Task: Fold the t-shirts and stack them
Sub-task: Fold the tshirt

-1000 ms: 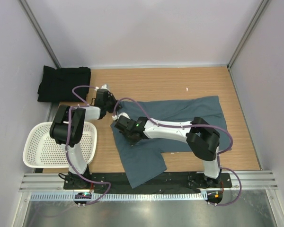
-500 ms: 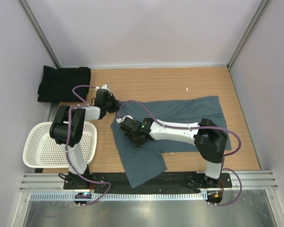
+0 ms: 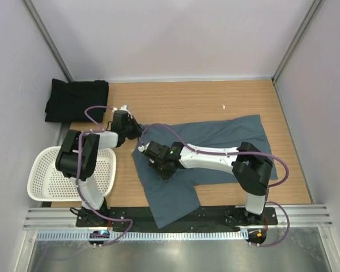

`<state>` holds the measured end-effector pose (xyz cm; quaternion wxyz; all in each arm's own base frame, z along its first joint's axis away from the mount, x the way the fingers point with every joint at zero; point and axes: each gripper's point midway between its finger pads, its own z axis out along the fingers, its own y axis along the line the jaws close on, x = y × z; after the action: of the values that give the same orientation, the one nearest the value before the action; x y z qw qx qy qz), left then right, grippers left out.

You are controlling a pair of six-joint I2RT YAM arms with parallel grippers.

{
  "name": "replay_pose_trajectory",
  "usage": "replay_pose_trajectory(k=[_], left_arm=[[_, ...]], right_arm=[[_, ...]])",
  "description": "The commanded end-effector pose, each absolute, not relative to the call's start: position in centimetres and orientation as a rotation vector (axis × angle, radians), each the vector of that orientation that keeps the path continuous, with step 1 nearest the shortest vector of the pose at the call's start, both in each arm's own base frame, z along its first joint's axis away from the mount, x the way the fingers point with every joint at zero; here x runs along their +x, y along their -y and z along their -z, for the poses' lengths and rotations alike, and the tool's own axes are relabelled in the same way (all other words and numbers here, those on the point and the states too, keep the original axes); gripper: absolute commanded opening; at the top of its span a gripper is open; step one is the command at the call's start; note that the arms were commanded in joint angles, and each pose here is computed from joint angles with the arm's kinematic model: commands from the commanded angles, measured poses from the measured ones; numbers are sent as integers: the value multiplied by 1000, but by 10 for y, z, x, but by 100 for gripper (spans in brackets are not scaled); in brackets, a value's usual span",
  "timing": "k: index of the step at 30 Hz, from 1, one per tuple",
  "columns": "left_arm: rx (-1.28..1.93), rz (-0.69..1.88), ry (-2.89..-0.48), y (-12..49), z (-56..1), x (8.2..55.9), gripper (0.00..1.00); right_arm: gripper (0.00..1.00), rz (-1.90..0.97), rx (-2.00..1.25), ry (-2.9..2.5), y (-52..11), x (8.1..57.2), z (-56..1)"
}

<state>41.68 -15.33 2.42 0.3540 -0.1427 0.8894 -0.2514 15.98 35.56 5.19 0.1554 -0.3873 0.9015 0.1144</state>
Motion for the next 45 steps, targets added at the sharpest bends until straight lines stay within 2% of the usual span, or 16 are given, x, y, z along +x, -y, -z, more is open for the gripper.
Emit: replay_pose_trajectory(k=[1, 7, 8, 11, 15, 17, 27, 37, 45], left_arm=[[-353, 639, -2247, 147, -44, 416, 5], [-389, 663, -2236, 146, -51, 405, 20], [-408, 657, -2226, 144, -54, 405, 27], [-430, 620, -2195, 137, -63, 408, 37], [-463, 598, -2185, 132, -70, 421, 43], [-488, 599, -2185, 132, -70, 430, 49], [-593, 591, -2227, 132, -45, 438, 55], [-649, 559, -2222, 115, -39, 433, 56], [-632, 585, -2226, 117, -29, 446, 49]], right_arm=[[1, -397, -1195, -2573, -359, 146, -62], [1, -379, -1241, -2571, -354, 144, -58], [1, -376, -1249, -2568, -353, 144, -57], [1, -390, -1287, -2563, -351, 141, -56], [1, -382, -1326, -2559, -347, 139, -51], [1, -385, -1323, -2554, -347, 139, -52], [1, -361, -1307, -2569, -340, 138, -50], [1, -419, -1334, -2542, -339, 132, -59], [1, -559, -1401, -2527, -342, 115, -62]])
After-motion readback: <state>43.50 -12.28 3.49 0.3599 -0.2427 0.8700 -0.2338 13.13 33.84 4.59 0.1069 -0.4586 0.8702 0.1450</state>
